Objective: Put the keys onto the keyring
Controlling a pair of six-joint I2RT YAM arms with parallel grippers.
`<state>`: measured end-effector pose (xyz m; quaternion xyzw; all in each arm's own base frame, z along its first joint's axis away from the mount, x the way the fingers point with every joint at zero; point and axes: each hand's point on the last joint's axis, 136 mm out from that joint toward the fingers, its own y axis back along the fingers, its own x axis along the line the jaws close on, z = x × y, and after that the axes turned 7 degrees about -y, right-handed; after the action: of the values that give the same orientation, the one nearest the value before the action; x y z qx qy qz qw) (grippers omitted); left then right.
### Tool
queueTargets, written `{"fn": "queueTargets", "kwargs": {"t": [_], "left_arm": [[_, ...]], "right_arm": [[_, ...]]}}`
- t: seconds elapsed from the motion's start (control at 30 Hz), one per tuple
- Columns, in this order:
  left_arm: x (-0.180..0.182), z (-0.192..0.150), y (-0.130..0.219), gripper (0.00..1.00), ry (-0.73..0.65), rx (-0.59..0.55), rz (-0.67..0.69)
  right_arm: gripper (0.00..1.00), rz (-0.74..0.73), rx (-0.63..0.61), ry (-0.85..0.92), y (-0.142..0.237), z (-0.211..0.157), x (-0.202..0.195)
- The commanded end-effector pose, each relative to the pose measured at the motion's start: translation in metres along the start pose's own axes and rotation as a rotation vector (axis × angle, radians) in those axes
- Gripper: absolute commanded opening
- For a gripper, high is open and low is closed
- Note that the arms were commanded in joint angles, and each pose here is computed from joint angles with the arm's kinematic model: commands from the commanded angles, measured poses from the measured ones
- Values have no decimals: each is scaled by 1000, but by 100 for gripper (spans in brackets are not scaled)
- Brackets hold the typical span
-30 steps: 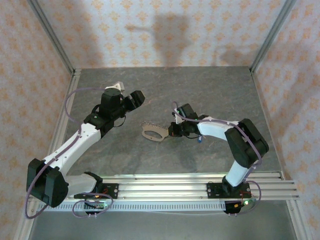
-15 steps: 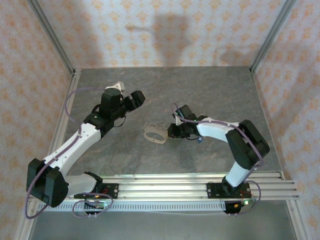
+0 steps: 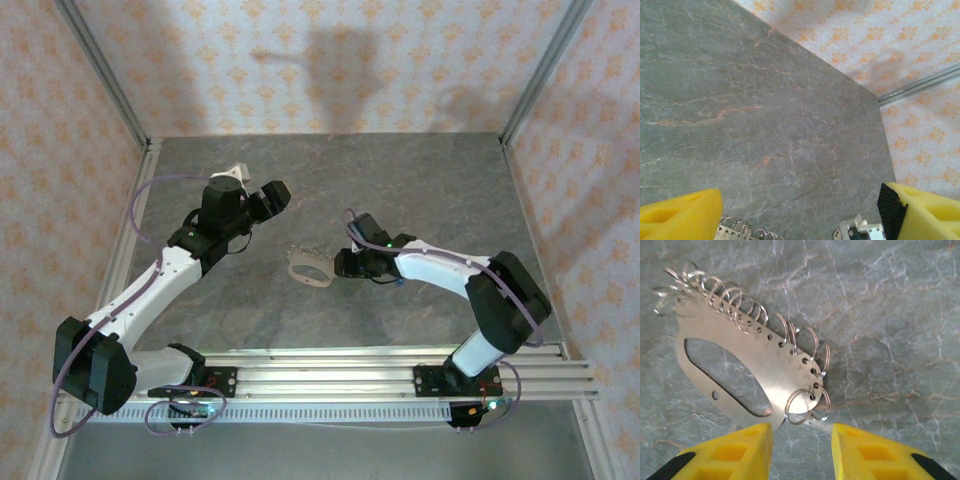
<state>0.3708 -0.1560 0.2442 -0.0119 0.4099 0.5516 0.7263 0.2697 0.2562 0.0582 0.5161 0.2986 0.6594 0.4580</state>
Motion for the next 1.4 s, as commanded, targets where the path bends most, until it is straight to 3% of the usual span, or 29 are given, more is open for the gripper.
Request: {"fn": "queueTargets", "kwargs": {"t": [0.0, 0.47, 1.37], "left_arm": [[-4, 9, 4, 83, -19, -36, -12], [-3, 10, 6, 84, -19, -43, -7], [-3, 10, 5, 84, -19, -43, -5]], "right_arm": [[35, -133, -34, 0, 5, 1, -10], [33, -259, -41, 90, -8, 2, 2], [27, -319, -3, 139, -25, -1, 2]]}}
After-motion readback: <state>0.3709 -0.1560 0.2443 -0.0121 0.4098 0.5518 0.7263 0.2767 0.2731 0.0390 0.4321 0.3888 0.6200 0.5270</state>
